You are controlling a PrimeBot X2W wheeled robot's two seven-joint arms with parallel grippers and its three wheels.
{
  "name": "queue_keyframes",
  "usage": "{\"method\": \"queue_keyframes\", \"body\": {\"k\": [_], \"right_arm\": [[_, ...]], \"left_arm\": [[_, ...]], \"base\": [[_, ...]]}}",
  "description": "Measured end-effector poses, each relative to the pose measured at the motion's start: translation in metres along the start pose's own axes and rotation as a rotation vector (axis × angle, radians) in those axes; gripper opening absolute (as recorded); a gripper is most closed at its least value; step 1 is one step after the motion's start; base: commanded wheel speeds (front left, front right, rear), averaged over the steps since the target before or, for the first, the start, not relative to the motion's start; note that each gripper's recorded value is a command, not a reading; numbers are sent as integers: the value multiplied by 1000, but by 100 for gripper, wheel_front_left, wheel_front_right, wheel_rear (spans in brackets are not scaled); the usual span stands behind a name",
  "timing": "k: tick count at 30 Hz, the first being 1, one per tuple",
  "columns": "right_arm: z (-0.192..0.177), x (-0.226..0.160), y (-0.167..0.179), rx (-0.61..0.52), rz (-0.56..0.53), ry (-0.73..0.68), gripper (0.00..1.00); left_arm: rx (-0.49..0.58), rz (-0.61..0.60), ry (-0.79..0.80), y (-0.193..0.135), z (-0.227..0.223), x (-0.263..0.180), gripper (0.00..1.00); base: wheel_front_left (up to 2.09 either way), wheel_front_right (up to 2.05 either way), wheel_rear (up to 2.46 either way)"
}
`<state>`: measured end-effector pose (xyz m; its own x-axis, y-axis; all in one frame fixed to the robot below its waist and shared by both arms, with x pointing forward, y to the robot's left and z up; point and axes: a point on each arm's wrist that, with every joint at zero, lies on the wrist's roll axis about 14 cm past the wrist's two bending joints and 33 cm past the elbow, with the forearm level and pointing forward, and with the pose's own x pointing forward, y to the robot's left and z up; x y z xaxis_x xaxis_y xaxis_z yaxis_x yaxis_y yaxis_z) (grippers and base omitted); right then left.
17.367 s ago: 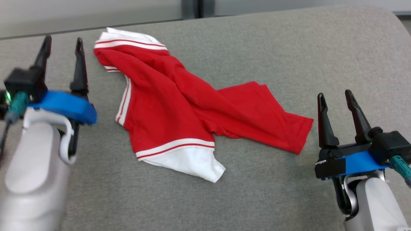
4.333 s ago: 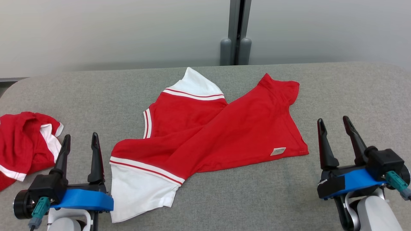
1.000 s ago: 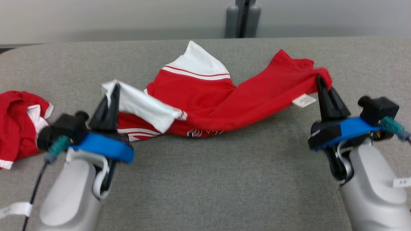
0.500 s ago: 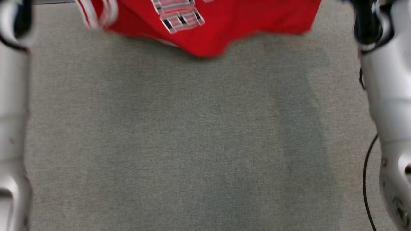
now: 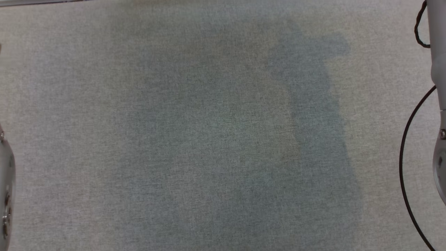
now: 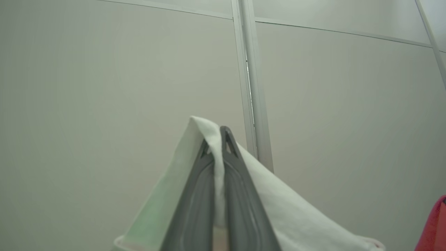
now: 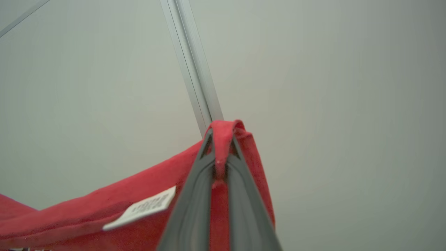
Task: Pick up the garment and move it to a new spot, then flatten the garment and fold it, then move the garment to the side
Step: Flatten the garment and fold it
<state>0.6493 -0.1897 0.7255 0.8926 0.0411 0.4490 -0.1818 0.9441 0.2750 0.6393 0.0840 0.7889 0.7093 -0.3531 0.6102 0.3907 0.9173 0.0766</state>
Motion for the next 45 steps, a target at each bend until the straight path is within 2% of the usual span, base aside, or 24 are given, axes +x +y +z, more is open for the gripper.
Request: {"method": "queue_keyframes", "body": {"k": [6,10,14,22,31,37,45], "right_arm": [[-47,-10,-10,3,-13,83,0],[-85,-31,-14,18,-14,153,0],[-107,-59,-16,45,-16,187,0],[-142,-149,-28,96,-69,305,0],[-164,-251,-35,134,-149,464,0],[-168,-307,-38,169,-212,541,0],[-160,-355,-34,168,-233,606,0]], "left_arm": [[-45,20,84,6,-50,-16,0],[-77,31,191,3,-98,-53,0],[-118,61,262,2,-123,-96,0],[-181,176,379,-8,-138,-198,0],[-238,303,545,-28,-132,-311,0],[-261,364,602,-40,-114,-358,0],[-284,385,680,-66,-97,-407,0]], "base": [[0,0,0],[0,0,0],[0,0,0],[0,0,0],[0,0,0],[0,0,0],[0,0,0]]}}
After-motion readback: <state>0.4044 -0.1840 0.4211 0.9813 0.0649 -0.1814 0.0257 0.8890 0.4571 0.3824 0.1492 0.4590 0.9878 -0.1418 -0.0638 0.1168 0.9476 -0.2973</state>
